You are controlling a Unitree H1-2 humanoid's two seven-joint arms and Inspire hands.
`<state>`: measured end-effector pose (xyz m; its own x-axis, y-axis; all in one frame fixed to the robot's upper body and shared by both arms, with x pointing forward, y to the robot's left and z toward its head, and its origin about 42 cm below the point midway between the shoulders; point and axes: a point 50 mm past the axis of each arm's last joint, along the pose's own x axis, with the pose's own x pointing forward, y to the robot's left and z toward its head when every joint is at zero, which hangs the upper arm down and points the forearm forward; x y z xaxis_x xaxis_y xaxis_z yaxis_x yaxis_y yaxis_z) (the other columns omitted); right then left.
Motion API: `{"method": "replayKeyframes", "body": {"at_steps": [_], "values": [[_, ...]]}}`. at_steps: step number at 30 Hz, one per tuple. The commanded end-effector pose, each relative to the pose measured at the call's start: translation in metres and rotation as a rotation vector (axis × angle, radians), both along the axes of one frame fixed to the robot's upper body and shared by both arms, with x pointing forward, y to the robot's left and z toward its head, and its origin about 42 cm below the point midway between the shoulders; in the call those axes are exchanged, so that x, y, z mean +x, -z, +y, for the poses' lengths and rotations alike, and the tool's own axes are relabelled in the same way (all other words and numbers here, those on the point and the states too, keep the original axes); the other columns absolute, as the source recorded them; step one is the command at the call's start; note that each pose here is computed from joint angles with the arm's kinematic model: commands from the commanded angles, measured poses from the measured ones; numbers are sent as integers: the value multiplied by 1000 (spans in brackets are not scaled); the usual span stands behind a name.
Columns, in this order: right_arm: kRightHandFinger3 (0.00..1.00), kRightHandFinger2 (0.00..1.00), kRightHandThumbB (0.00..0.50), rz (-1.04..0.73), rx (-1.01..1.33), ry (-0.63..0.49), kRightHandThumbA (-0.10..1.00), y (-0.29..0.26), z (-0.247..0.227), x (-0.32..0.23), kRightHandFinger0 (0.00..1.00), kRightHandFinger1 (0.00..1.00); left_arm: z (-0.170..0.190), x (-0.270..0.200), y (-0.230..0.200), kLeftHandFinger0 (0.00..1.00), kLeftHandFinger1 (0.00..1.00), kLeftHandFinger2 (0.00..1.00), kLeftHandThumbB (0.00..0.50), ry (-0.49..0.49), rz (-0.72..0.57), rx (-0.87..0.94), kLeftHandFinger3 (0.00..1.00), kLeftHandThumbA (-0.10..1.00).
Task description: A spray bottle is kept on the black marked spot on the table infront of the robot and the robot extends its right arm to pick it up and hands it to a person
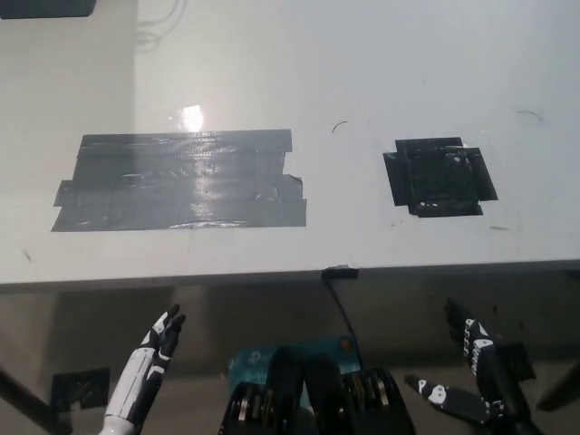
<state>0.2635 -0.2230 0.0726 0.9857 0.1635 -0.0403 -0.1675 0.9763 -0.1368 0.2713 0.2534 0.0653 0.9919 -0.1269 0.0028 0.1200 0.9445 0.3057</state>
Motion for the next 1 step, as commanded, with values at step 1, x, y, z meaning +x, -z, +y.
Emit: {"method": "replayKeyframes", "body": {"at_steps": [1], "values": [[1000,1000,366,-102,0,-20,880,-11,6,6,1000,1000,-2,-2,-11,1000,1000,1000,340,10,-73,-1,1000,1000]]}}
